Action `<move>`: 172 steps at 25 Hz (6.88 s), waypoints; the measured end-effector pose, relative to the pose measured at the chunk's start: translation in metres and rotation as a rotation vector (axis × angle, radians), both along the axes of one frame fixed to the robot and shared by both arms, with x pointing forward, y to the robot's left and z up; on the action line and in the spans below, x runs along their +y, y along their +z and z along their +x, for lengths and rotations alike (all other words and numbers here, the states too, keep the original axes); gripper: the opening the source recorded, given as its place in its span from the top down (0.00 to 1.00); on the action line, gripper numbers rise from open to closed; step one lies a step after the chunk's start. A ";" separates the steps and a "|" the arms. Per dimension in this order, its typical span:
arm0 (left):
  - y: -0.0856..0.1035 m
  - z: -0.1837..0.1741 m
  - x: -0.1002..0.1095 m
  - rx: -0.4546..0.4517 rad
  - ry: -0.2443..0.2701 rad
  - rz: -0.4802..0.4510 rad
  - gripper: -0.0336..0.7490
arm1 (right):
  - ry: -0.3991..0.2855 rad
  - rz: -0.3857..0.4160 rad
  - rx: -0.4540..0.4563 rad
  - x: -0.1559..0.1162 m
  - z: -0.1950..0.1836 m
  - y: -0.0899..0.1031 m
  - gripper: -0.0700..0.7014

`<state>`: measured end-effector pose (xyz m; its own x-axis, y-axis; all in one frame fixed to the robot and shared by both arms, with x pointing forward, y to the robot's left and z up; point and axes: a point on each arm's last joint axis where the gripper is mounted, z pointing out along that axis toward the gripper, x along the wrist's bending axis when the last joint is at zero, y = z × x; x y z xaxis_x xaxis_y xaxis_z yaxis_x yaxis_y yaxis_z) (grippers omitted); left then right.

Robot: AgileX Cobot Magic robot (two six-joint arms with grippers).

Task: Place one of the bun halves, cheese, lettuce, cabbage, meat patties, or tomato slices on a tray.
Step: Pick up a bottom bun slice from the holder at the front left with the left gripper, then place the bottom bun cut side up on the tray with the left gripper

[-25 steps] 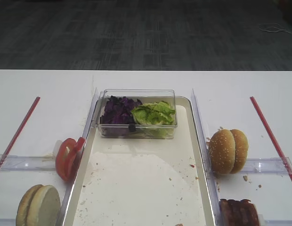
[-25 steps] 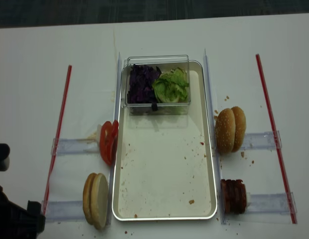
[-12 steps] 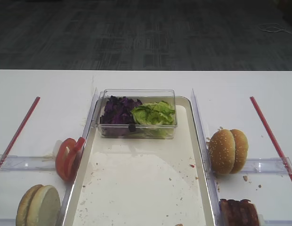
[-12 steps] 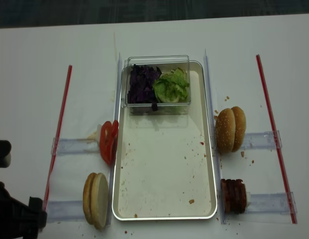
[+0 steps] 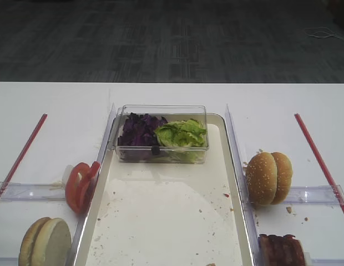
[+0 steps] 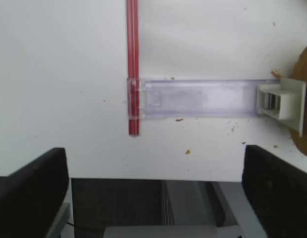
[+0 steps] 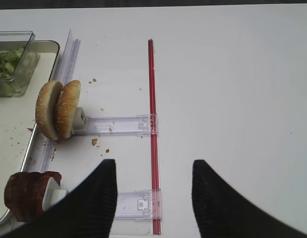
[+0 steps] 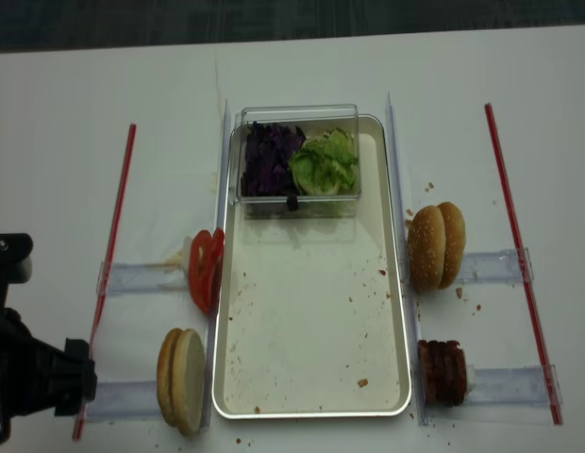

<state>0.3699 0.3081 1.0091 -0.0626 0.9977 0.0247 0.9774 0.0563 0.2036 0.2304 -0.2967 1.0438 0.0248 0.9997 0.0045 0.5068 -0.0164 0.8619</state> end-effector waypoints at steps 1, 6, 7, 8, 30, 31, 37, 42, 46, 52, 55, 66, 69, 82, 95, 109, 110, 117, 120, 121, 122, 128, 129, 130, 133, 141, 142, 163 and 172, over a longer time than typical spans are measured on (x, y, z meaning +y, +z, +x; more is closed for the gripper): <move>0.001 0.003 0.000 0.001 0.002 -0.002 0.08 | 0.000 0.000 0.000 0.000 0.000 0.000 0.39; 0.006 0.016 0.000 0.007 0.007 -0.003 0.08 | 0.000 0.000 0.000 0.000 0.000 0.000 0.39; 0.007 0.017 0.000 0.005 0.007 -0.003 0.08 | 0.000 0.000 0.000 0.000 0.000 0.000 0.39; 0.008 0.018 0.000 0.001 0.007 -0.003 0.08 | 0.000 0.000 0.000 0.000 0.000 0.000 0.39; 0.012 0.014 -0.051 0.008 -0.053 -0.128 0.14 | 0.000 0.000 0.000 0.000 0.000 0.000 0.39; 0.012 0.014 -0.051 0.008 -0.053 -0.128 0.14 | 0.000 0.000 0.000 0.000 0.000 0.000 0.39; 0.013 0.005 -0.081 -0.008 -0.082 -0.161 0.14 | 0.000 0.000 0.000 0.000 0.000 0.000 0.39; 0.013 -0.003 -0.098 -0.016 -0.106 -0.179 0.14 | 0.000 0.000 0.000 0.000 0.000 0.000 0.39; 0.014 -0.008 -0.108 -0.030 -0.120 -0.194 0.14 | 0.000 0.001 0.000 0.000 0.000 0.000 0.39; 0.015 -0.012 -0.120 -0.063 -0.121 -0.239 0.14 | 0.000 0.001 -0.002 0.000 0.000 0.000 0.39; 0.013 -0.011 -0.124 -0.061 -0.123 -0.242 0.14 | 0.000 0.001 -0.002 0.000 0.000 0.000 0.39; -0.004 0.005 -0.139 -0.063 -0.133 -0.226 0.14 | 0.000 0.001 -0.002 0.000 0.000 0.000 0.39; -0.010 0.010 -0.143 -0.060 -0.136 -0.216 0.14 | 0.000 0.001 -0.002 0.000 0.000 0.000 0.39; -0.032 0.026 -0.146 -0.041 -0.156 -0.111 0.23 | 0.000 0.001 -0.002 0.000 0.000 0.000 0.39; -0.034 0.032 -0.140 -0.046 -0.170 -0.042 0.51 | 0.000 0.001 -0.002 0.000 0.000 0.000 0.39; -0.034 0.031 -0.138 -0.039 -0.173 -0.022 0.79 | 0.001 -0.001 -0.002 0.000 0.000 0.000 0.39; -0.034 0.031 -0.138 -0.039 -0.173 -0.022 0.80 | 0.001 -0.001 -0.002 0.000 0.000 0.000 0.39; -0.034 0.031 -0.138 -0.036 -0.172 -0.018 0.82 | 0.001 -0.001 -0.002 0.000 0.000 0.000 0.39; -0.027 0.034 -0.140 -0.049 -0.169 -0.027 0.83 | 0.001 -0.002 -0.002 0.000 0.000 0.000 0.39; -0.022 0.035 -0.142 -0.061 -0.168 -0.035 0.83 | 0.001 -0.002 -0.002 0.000 0.000 0.000 0.39; -0.016 0.037 -0.142 -0.075 -0.167 -0.045 0.83 | 0.001 -0.002 -0.002 0.000 0.000 0.000 0.39; 0.018 0.043 -0.146 -0.149 -0.176 -0.081 0.83 | 0.001 -0.002 -0.002 0.000 0.000 0.000 0.39; 0.022 0.044 -0.147 -0.156 -0.180 -0.082 0.83 | 0.001 -0.002 -0.002 0.000 0.000 0.000 0.39; 0.025 0.045 -0.147 -0.165 -0.185 -0.081 0.83 | 0.001 -0.002 -0.002 0.000 0.000 0.000 0.39; 0.031 0.047 -0.148 -0.185 -0.191 -0.077 0.83 | 0.001 -0.002 -0.002 0.000 0.000 0.000 0.39; 0.033 0.054 -0.140 -0.210 -0.173 -0.046 0.84 | 0.001 -0.002 -0.002 0.000 0.000 0.000 0.39; 0.033 0.057 -0.136 -0.213 -0.154 -0.040 0.84 | 0.001 -0.002 -0.002 0.000 0.000 0.000 0.39; 0.045 0.070 -0.146 -0.214 -0.293 -0.426 0.84 | 0.001 -0.002 -0.002 0.000 0.000 0.000 0.39; 0.064 0.062 -0.173 -0.251 -0.420 -0.778 0.84 | 0.001 -0.002 -0.002 0.000 0.000 0.000 0.39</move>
